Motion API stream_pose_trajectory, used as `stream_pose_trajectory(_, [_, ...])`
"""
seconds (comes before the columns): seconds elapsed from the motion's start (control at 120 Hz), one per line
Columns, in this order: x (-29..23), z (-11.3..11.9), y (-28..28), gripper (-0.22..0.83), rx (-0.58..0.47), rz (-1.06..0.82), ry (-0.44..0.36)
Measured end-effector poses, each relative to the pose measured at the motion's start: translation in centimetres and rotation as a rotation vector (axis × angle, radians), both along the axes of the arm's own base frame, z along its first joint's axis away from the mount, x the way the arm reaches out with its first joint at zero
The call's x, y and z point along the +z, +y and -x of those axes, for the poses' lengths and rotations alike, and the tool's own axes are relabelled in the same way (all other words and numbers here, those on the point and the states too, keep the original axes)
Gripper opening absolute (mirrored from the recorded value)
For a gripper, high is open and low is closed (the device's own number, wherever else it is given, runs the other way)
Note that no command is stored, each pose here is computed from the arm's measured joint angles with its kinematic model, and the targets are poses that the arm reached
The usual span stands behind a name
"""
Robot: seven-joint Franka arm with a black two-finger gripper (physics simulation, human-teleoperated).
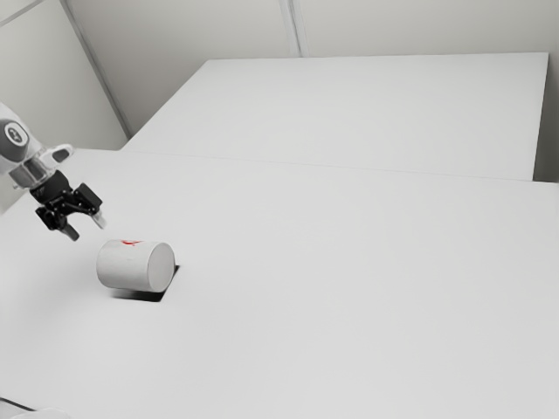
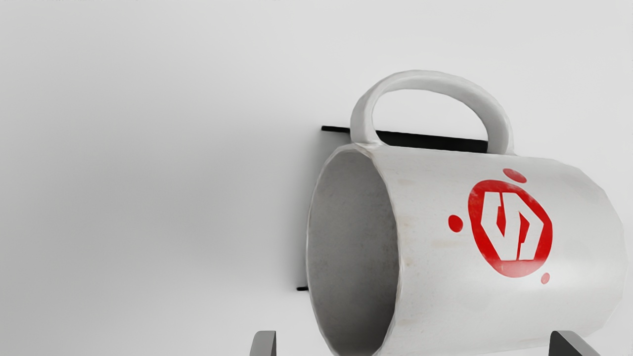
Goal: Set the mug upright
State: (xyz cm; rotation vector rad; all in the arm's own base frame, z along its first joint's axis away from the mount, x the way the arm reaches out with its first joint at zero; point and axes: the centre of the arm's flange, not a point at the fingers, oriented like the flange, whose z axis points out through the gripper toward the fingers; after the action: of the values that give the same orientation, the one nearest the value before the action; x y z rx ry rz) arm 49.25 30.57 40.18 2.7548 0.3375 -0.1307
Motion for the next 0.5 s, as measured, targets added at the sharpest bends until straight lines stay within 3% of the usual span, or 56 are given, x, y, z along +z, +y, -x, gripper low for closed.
stream_pose_trajectory(0.5, [-5.5,2.2,0.8,0.62,0.003,0.24,-0.146])
